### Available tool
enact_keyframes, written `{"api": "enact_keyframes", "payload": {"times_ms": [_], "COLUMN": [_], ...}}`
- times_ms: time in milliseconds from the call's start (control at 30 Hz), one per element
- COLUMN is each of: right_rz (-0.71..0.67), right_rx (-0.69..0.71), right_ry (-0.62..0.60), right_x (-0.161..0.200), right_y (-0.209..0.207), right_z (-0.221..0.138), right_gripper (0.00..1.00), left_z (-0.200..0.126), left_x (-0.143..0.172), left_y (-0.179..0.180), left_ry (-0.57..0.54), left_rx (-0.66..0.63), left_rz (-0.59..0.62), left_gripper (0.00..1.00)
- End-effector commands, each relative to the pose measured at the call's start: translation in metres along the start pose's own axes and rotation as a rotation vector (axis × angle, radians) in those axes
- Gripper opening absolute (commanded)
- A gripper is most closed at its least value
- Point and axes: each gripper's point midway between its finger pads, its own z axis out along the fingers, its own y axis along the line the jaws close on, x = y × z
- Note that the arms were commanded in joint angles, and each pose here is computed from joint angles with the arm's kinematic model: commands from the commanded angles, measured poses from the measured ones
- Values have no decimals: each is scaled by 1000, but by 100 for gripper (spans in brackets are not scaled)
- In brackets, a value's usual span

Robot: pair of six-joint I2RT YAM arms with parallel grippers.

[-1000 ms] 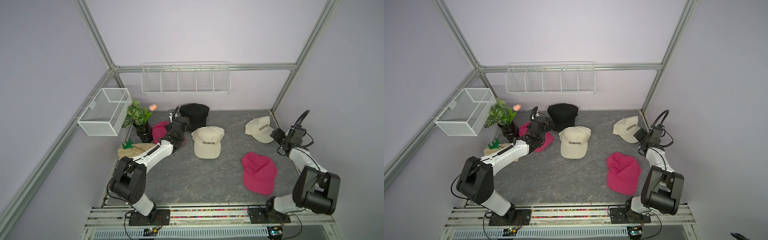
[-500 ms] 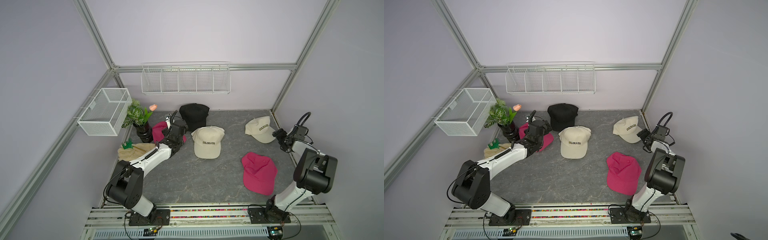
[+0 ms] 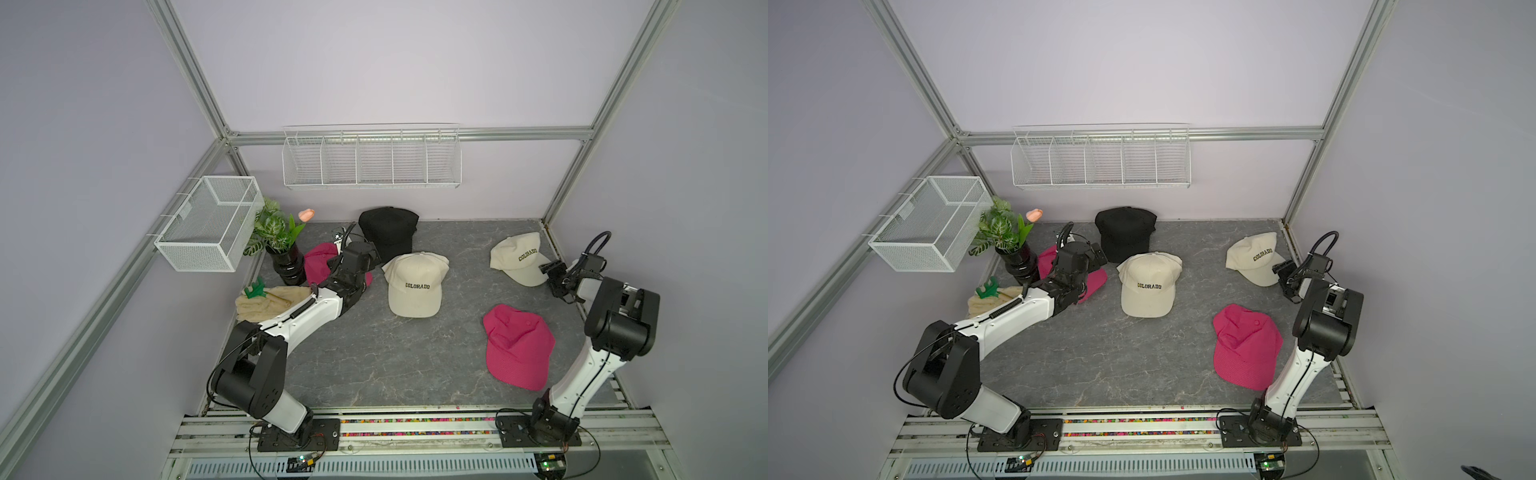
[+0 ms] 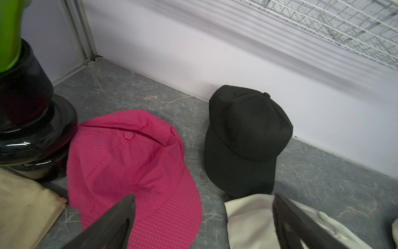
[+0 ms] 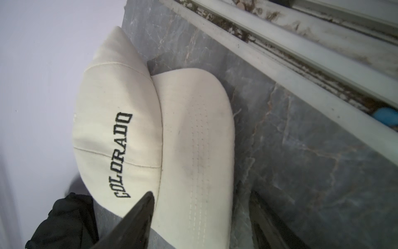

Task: Stack the baseball caps by color
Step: Pick up the baseball cap at the corner of the board.

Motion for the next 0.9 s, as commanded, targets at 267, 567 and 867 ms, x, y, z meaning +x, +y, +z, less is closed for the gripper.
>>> {"api": "enact_keyframes", "payload": {"times_ms": [267,567,867], "right_rz": [66,82,173], "right_rx": [-96,-251,-351], "right_ry": [1,-74,-210], "right_x": [10,2,1], "right_y": [11,47,77], "right_z": [36,11,-46], "right_gripper": [59,7,7], "left_z": [-3,1,-5], "left_x": [-5,2,3], "left_y": [-10,-32,-58], "left_ry": [-19,35,69], "left_rx": [62,159,301], "left_rz": [-8,-2,-44], "left_gripper": [100,100,100]}}
